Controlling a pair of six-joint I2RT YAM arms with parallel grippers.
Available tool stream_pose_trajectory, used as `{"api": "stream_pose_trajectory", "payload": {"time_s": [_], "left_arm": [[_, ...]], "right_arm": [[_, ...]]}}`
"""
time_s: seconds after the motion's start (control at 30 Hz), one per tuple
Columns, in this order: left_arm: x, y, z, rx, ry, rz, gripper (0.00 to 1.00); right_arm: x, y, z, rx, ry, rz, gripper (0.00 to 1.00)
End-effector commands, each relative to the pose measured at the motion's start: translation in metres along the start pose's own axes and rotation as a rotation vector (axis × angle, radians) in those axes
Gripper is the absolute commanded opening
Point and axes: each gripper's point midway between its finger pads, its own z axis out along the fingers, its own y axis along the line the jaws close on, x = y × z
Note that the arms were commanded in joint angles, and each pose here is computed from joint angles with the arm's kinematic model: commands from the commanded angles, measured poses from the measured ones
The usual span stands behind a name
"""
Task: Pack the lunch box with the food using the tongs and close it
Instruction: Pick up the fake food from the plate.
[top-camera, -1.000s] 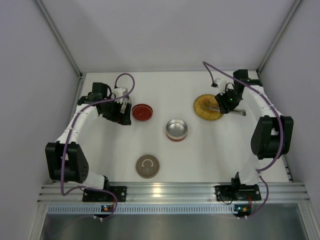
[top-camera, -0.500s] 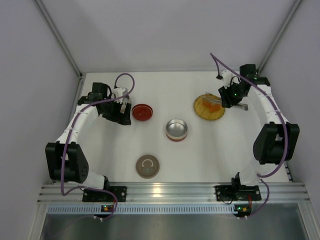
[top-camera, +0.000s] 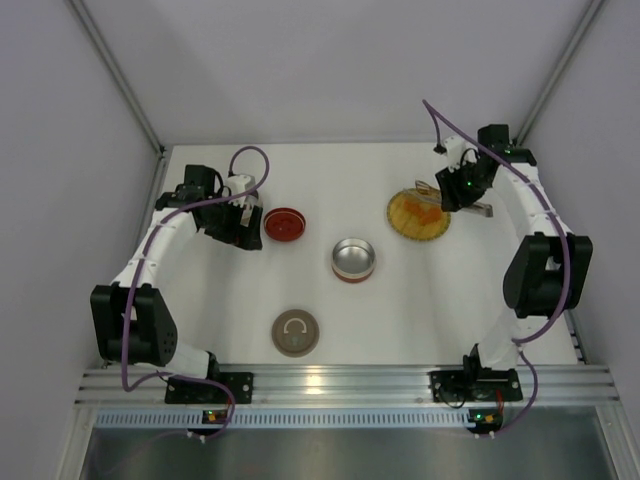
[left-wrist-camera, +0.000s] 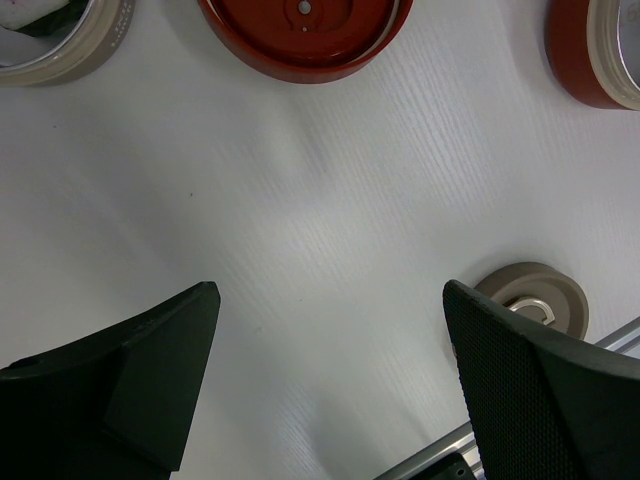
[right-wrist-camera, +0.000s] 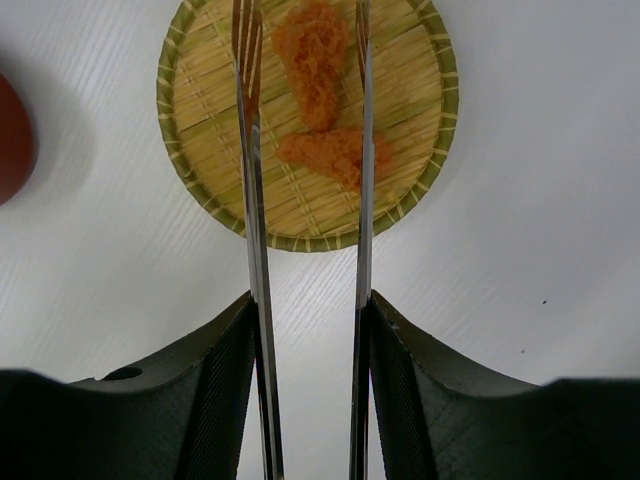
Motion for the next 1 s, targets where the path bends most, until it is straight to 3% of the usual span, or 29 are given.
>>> {"api": "stream_pose_trajectory", "payload": {"time_s": [0.0, 0.8, 0.97], "left_arm": [[-0.013, 0.004, -0.001, -0.01, -0.037, 0.01, 0.98], [-0.012, 0.004, 0.0, -0.011, -0.033, 0.001, 0.98], [-0.012, 0.004, 0.0, -0.011, -0.033, 0.003, 0.98]], "right_arm": [[-0.018, -0.015, 0.0, 0.027, -0.061, 0.0, 0.45], [0.007, -0.01, 0.021, -0.009, 0.008, 0.02, 0.46], [0.005, -0.01, 0.018, -0.005, 0.002, 0.017, 0.38]]}}
